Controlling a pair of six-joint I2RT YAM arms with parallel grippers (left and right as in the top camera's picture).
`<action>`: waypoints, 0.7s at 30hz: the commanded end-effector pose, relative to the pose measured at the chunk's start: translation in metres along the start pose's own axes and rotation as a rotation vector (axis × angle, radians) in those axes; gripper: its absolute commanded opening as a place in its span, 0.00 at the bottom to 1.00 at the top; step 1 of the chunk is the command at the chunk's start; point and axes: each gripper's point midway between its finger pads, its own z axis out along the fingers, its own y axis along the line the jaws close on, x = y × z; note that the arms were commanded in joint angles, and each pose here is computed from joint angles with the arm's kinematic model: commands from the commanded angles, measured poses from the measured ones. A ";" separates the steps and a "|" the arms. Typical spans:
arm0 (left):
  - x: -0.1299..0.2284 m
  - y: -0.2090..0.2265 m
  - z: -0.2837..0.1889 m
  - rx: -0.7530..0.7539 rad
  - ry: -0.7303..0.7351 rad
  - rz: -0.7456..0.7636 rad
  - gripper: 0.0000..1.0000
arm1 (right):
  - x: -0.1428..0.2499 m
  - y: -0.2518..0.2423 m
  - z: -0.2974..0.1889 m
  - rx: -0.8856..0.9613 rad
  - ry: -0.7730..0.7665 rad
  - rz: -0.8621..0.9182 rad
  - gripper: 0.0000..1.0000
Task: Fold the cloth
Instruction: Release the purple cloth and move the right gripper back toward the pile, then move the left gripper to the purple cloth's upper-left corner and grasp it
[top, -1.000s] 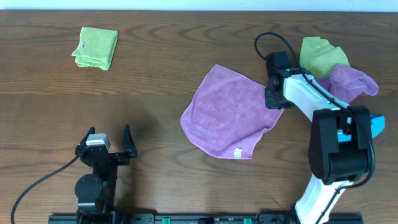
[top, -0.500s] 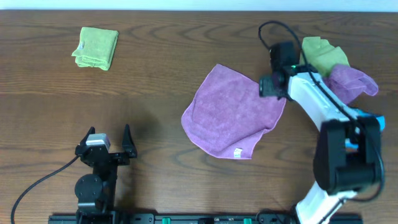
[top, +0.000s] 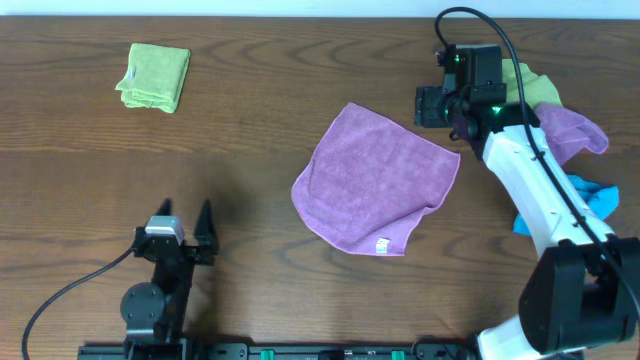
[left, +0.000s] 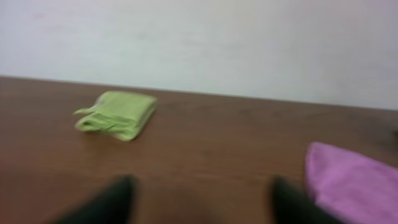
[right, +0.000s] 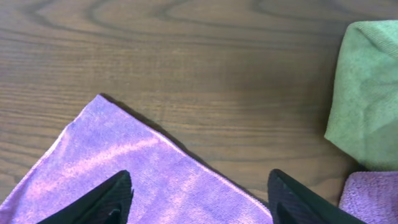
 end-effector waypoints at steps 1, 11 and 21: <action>-0.017 -0.016 -0.002 0.099 -0.066 -0.130 0.06 | -0.003 0.010 -0.009 -0.040 -0.002 -0.014 0.66; -0.075 -0.015 -0.012 0.157 -0.283 -0.564 0.06 | -0.022 0.019 -0.059 -0.094 -0.095 -0.014 0.64; -0.069 -0.064 0.017 0.374 -0.014 -0.424 0.06 | -0.035 0.011 -0.084 -0.086 -0.158 -0.001 0.54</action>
